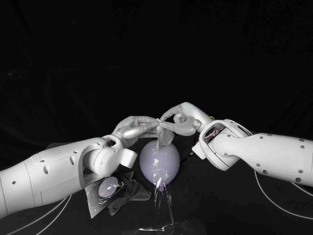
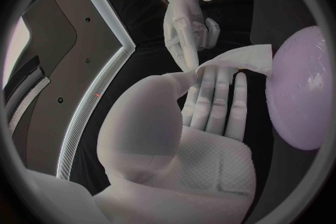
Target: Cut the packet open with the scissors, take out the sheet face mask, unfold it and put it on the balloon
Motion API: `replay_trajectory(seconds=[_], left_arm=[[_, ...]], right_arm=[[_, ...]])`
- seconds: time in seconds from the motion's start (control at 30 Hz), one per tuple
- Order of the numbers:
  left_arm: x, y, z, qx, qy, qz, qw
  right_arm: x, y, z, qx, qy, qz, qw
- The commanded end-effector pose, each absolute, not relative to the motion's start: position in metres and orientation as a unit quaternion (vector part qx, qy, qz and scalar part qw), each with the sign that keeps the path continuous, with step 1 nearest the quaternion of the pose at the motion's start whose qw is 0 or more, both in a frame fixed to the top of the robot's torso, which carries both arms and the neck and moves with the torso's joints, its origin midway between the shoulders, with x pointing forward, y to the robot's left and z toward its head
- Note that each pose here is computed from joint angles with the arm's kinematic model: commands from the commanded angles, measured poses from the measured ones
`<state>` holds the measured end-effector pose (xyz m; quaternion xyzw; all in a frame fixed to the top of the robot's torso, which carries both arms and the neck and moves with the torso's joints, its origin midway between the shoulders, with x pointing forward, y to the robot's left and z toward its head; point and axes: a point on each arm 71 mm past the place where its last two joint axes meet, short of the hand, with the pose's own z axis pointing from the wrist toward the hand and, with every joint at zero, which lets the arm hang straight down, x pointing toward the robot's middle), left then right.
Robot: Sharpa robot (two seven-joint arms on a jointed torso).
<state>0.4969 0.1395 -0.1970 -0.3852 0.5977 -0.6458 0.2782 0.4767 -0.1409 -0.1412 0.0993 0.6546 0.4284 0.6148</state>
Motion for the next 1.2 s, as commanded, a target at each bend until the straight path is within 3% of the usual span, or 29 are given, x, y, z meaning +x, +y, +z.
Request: replay_trajectory(seconds=[0.03,0.63,1.2], left_arm=[[0.496,0.136,-0.194,-0.379,0.593,-0.656,0.272],[0.496,0.136,-0.194,-0.381,0.594,-0.654,0.274],[0.499,0.140,-0.195,-0.392,0.590,-0.642,0.293]], right_arm=[[0.475,-0.137,-0.142,0.085,0.659,0.428,0.612],[0.475,-0.141,-0.138,0.093,0.636,0.432,0.633],[0.476,-0.148,-0.140,0.104,0.641,0.426,0.631]])
